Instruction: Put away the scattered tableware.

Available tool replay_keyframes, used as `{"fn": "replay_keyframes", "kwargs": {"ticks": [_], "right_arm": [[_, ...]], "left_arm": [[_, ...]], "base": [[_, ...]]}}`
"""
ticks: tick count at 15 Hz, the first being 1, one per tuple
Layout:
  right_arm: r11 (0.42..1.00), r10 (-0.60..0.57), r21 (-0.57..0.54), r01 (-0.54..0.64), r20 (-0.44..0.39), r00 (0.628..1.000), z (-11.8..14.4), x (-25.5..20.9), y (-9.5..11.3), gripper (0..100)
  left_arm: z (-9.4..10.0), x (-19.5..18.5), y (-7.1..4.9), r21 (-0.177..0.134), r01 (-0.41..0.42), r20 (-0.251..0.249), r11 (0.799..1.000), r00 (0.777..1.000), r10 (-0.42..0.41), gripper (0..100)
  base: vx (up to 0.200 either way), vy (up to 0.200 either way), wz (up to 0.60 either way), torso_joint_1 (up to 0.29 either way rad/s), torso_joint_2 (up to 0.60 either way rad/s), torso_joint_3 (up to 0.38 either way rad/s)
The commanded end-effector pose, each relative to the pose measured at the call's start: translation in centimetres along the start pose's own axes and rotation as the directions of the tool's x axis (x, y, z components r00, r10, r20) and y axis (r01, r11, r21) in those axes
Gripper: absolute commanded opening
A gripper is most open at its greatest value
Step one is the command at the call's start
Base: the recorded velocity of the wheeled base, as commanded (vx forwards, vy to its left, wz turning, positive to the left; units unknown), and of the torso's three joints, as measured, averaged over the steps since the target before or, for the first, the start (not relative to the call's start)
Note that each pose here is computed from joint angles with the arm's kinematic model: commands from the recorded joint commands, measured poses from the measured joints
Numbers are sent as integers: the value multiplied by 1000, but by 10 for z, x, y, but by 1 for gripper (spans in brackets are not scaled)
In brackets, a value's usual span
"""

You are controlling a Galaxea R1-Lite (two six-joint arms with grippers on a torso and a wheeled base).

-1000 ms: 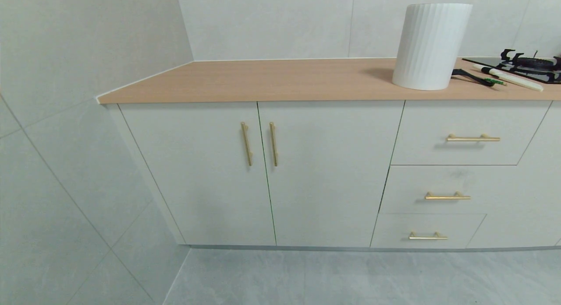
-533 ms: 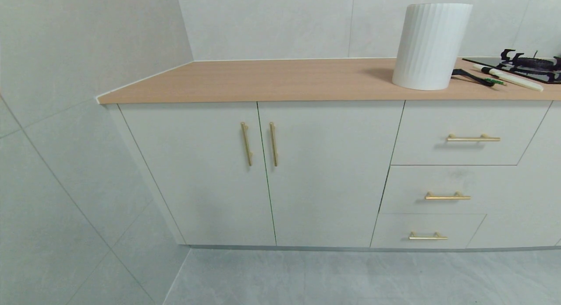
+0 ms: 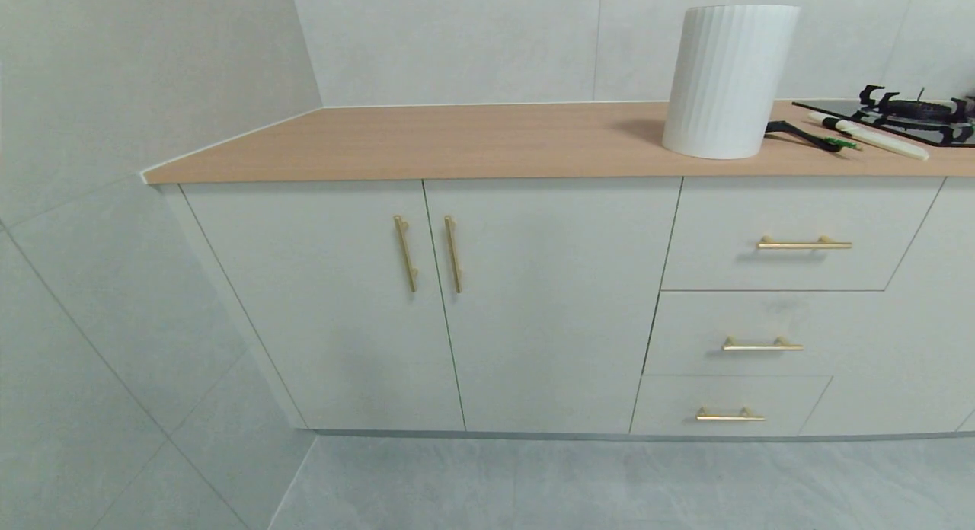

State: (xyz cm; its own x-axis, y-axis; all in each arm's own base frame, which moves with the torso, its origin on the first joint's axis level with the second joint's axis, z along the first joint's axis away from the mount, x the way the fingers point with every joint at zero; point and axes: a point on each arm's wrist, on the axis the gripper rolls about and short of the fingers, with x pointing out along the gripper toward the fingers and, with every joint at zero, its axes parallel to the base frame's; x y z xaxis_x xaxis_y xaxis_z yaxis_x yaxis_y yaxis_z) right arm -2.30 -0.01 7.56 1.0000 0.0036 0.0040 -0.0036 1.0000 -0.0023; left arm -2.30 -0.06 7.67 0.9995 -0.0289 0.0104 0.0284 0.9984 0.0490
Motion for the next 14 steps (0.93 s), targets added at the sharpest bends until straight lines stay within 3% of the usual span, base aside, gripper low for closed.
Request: {"fn": "replay_keyframes", "kwargs": {"ticks": [1,4,12,14], "right_arm": [[1000,-1,-1,1,-3,1000,0,0,0,100],[1000,-1,-1,1,-1,1000,0,0,0,100],[1000,-1,-1,1,-3,1000,0,0,0,100],[1000,-1,-1,1,-3,1000,0,0,0,100]], "left_arm": [[0,0,0,0,0,-1,1000,1000,0,100],[0,0,0,0,0,-1,1000,1000,0,100],[0,0,0,-3,0,-1,1000,1000,0,100],[0,0,0,-3,0,-1,1000,1000,0,100]], "base": [[0,-200,0,7,7,-2],[0,-200,0,1,5,5],[0,0,0,0,0,0],[200,0,0,-2,2,0]]}}
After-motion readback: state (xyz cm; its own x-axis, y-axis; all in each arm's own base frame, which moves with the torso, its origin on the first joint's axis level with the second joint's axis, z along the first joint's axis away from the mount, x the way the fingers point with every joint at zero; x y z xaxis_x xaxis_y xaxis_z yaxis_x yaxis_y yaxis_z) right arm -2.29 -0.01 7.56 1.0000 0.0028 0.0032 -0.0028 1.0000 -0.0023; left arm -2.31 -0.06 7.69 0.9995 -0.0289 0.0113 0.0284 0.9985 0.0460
